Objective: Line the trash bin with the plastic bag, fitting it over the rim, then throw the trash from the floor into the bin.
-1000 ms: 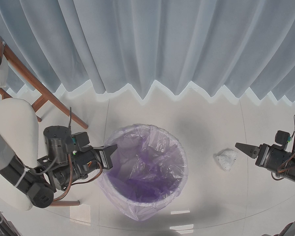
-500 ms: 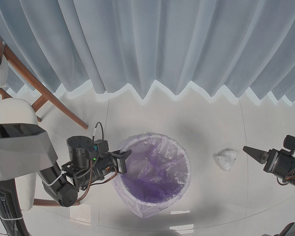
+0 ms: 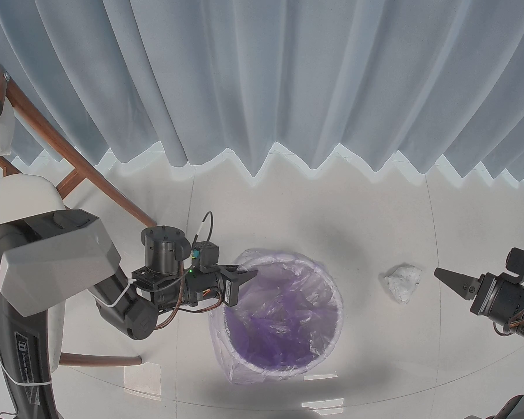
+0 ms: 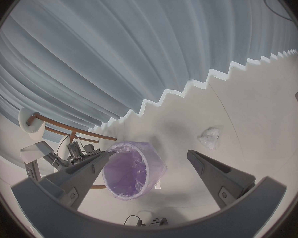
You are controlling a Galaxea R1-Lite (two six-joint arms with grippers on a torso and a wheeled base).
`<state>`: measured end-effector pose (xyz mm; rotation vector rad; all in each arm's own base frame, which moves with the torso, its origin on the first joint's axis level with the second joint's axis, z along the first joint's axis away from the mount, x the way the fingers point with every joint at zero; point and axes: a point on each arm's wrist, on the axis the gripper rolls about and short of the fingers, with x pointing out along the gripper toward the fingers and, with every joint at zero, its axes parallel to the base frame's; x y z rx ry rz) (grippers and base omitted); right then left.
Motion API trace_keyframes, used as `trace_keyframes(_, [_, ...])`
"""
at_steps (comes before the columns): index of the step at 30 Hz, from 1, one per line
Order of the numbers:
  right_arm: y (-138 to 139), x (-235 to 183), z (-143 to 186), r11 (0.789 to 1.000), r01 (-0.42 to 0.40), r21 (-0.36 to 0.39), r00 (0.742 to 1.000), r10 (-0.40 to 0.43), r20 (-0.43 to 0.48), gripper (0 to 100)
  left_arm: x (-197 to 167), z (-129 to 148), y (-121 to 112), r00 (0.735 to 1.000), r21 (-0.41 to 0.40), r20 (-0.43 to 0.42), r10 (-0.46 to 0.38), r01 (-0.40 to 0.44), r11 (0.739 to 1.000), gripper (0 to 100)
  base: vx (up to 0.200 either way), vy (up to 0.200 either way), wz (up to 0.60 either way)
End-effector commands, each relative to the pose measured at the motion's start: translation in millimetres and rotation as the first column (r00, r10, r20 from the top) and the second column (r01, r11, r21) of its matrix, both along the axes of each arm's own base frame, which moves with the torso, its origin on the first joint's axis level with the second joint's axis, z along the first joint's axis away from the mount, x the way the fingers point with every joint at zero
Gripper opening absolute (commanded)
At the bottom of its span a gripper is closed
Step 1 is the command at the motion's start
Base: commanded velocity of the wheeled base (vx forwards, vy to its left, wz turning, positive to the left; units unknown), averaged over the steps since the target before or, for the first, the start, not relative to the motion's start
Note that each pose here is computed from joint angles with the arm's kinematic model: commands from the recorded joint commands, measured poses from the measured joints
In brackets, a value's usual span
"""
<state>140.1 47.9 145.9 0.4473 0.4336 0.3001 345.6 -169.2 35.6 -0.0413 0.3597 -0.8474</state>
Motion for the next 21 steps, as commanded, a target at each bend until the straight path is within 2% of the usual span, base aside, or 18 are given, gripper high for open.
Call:
trace_keyframes(1, [-2.3,-6.9,-3.8,1.000,-0.001,-0.002,1.000,0.001,-0.003,100,13.7,1.1,1.0,0.998,0.032,0.030,-0.057,0.056,0.998,0,0.000,0.000,0.00])
trace_keyframes(6, [-3.7,-10.0,-5.3,1.000,0.001,-0.001,1.000,-0.001,-0.003,100,27.1,-4.9,5.7,0.991,0.107,0.095,-0.090,0.079,0.991,0,0.000,0.000,0.00])
trace_keyframes(10, [-3.7,-10.1,-5.5,1.000,0.000,-0.003,1.000,0.000,-0.004,100,36.1,-4.7,5.5,0.988,0.111,0.125,-0.087,0.073,0.991,0,0.000,0.000,0.00])
trace_keyframes(11, [-3.7,-10.1,-5.6,1.000,0.000,-0.002,1.000,0.000,-0.006,100,37.6,-4.0,5.6,0.988,0.110,0.128,-0.085,0.071,0.991,100,0.000,0.000,0.00])
trace_keyframes(21, [-3.6,-10.7,-6.7,1.000,-0.003,-0.003,1.000,0.003,-0.012,100,47.1,5.4,3.9,0.981,0.086,0.180,-0.077,0.062,0.994,100,0.000,0.000,0.00])
